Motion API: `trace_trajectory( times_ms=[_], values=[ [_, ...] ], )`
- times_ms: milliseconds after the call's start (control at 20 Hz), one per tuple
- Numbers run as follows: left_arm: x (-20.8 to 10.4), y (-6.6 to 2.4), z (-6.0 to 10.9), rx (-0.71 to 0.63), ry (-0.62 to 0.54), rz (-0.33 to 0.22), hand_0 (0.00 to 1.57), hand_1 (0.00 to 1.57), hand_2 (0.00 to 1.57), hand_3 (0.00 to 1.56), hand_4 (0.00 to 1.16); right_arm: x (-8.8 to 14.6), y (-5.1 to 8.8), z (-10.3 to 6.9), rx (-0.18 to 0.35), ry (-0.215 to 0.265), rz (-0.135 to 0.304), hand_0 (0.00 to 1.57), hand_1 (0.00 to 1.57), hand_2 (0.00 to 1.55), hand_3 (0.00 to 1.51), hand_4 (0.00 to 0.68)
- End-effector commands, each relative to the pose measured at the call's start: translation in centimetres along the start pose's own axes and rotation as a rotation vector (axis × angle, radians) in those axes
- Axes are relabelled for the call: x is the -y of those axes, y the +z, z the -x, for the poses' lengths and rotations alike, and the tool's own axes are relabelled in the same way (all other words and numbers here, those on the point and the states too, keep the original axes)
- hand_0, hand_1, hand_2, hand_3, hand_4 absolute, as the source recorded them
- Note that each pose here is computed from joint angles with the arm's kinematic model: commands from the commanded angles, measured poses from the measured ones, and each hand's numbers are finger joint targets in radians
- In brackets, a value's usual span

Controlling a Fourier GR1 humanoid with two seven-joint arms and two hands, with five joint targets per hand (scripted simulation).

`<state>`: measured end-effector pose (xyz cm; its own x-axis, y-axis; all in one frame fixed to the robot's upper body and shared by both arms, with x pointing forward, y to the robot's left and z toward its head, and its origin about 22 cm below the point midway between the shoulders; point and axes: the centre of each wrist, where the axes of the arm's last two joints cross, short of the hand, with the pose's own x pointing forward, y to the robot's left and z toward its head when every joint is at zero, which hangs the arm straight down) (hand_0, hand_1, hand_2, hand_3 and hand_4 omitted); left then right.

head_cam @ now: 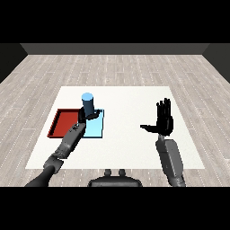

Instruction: Pick the blue can and put it in the blue box

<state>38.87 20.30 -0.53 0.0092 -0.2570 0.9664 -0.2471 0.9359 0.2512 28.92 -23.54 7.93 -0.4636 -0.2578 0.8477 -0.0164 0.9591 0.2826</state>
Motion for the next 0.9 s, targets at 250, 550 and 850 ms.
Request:
trace_trajectory(
  times_ms=[250, 550, 850],
  values=[
    [-1.3, -0.61, 3.9, -0.294, -0.195, -0.060, 1.57, 1.57, 1.54, 1.41, 1.00, 2.2, -0.3, 1.5, -0.026, 0.007, 0.026, 0.00, 0.00, 0.00, 0.00, 0.000],
    [-1.8, 2.55, 8.4, -0.517, -0.308, -0.079, 1.23, 1.23, 1.14, 1.11, 0.93, 0.5, -1.0, 3.1, -0.053, 0.008, 0.037, 0.00, 0.00, 0.00, 0.00, 0.000],
    [-0.7, 3.91, 9.4, -0.618, -0.284, -0.030, 1.16, 1.16, 1.08, 0.55, 0.77, 1.8, -0.1, 2.5, -0.026, 0.003, 0.018, 0.00, 0.00, 0.00, 0.00, 0.000]
  ],
)
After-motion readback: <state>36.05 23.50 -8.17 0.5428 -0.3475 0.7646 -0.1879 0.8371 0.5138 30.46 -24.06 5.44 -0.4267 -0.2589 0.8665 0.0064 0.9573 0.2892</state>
